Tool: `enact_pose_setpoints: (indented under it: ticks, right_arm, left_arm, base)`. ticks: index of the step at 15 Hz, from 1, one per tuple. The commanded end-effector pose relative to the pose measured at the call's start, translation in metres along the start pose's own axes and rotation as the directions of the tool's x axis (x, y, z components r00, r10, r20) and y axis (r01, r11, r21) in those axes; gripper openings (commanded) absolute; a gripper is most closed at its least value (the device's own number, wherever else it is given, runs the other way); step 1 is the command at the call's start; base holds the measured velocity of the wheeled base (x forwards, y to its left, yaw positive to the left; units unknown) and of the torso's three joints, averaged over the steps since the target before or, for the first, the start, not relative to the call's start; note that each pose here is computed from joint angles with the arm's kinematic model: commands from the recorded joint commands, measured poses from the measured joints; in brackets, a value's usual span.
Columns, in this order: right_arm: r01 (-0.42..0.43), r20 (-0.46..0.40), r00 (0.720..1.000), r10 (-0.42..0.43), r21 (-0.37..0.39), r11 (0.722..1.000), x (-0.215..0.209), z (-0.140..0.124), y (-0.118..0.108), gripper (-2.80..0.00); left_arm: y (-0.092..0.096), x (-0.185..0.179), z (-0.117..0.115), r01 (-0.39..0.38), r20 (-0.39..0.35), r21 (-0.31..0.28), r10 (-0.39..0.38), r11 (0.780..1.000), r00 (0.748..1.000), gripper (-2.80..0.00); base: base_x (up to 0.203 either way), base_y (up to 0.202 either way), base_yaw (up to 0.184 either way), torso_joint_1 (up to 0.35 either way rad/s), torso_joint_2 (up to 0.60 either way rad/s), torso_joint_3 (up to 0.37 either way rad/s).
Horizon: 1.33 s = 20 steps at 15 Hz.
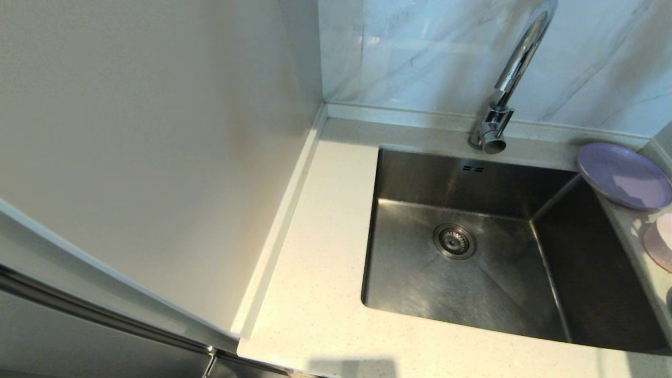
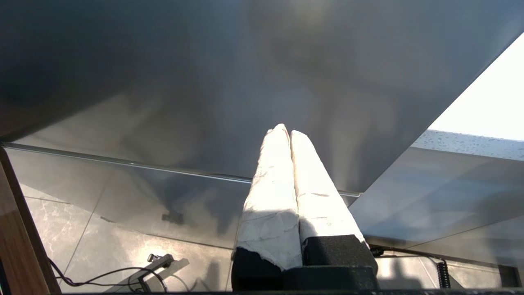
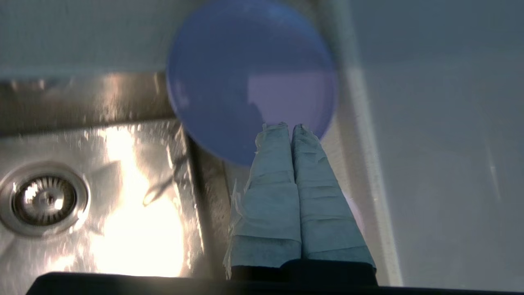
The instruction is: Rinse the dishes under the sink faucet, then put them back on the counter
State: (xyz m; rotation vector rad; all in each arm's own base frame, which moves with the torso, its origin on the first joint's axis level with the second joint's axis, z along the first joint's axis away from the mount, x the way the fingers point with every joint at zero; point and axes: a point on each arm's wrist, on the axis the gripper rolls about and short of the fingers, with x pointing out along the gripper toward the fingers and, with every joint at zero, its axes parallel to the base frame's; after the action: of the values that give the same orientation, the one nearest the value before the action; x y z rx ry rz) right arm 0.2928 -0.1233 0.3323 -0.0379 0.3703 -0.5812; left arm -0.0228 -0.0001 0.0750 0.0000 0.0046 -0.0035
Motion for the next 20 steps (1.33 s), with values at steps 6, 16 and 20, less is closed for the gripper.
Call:
enact_pose_setpoints:
  ticks: [6,16,20]
  right_arm:
    - [-0.186,0.516,0.856,0.035,0.244,0.952,-0.208,0.0,-0.031,-2.8]
    - [-0.323,0.643,0.722,0.255,-0.014,0.946,-0.344,-0.184,-0.084,-2.8]
    - [-0.325,0.574,0.769,0.28,-0.025,0.945,-0.33,-0.202,-0.08,-2.8]
  left_arm:
    - [0.0,0.0,0.0,0.0,0.0,0.0,0.0,1.0,1.0,-2.8]
    - [0.0,0.0,0.0,0.001,0.0,0.0,-0.001,1.0,1.0,-2.8]
    - [0.0,0.0,0.0,0.0,0.0,0.0,0.0,1.0,1.0,-2.8]
  base:
    - [0.0,0.0,0.0,0.0,0.0,0.0]
    - [0.0,0.0,0.0,0.0,0.0,0.0]
    - [0.0,0.0,0.0,0.0,0.0,0.0]
